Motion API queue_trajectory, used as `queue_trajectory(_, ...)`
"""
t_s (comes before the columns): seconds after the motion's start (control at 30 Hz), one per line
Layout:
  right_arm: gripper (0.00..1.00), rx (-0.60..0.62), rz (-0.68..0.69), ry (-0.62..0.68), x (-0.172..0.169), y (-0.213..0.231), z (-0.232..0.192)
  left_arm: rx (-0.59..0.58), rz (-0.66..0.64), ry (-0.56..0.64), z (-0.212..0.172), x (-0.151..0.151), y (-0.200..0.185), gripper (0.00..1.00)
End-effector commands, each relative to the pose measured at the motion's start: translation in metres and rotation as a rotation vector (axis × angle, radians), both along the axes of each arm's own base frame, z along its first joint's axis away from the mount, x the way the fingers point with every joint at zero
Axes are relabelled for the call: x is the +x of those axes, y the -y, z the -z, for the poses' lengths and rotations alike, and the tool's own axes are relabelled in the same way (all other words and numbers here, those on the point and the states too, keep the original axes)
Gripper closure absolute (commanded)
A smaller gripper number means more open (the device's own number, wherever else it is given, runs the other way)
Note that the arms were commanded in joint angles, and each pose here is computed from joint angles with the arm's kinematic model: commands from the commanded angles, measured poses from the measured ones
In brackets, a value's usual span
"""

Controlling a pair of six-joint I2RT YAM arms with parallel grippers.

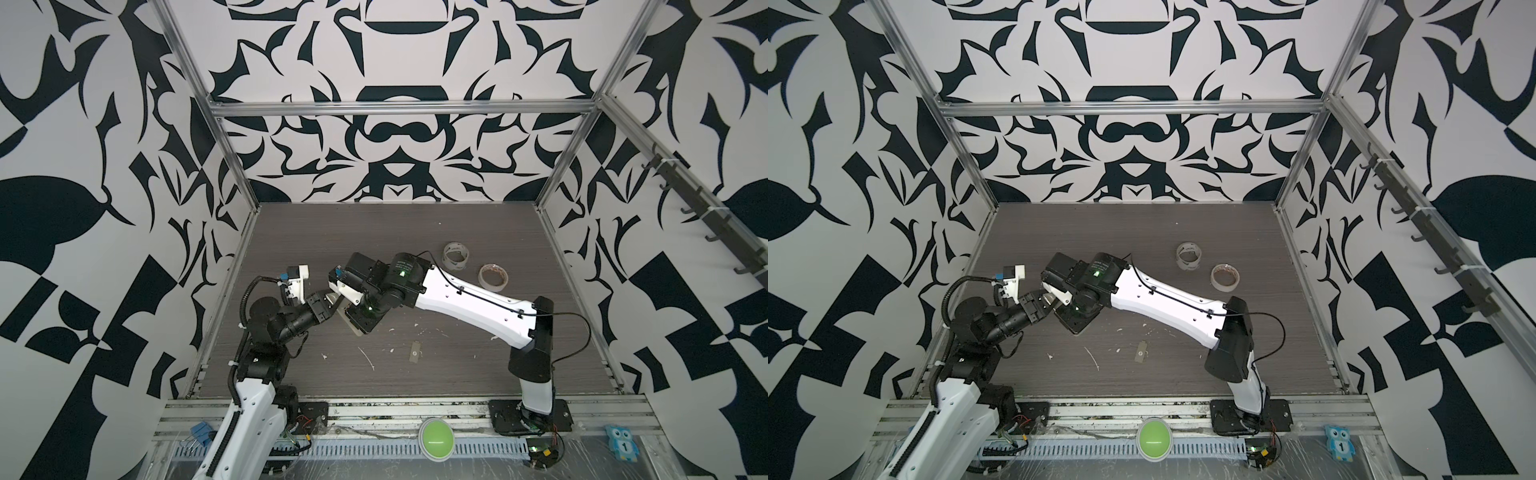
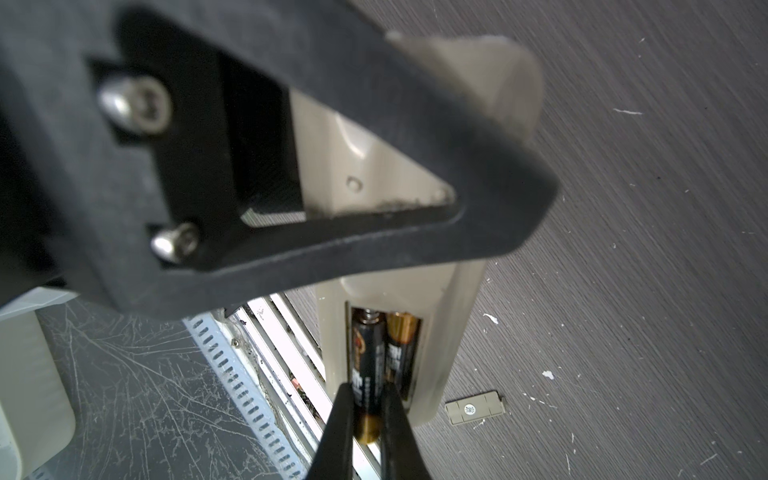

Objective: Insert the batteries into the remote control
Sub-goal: 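Press the held battery down into the compartment with the right gripper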

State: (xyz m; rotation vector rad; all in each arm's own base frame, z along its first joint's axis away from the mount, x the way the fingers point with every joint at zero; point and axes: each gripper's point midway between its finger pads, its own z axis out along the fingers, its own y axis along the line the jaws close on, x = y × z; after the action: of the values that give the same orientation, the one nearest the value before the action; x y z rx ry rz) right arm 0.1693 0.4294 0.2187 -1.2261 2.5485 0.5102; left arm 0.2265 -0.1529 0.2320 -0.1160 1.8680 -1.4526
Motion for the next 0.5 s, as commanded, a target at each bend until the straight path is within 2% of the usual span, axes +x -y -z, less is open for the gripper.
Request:
queue_trajectory(0.0, 1.0, 0.006, 0.001, 0.038, 0.0021, 0.0017, -0.0135, -0.021, 0.023, 0.052, -0.0152, -0.0045, 0.002, 1.0)
queue_trajectory(0.47, 1.0, -0.01, 0.028, 0.08, 0.0088, 0.005, -0.0186, -0.065, 0.031, 0.05, -0.0216, -0.0049, 0.003, 1.0)
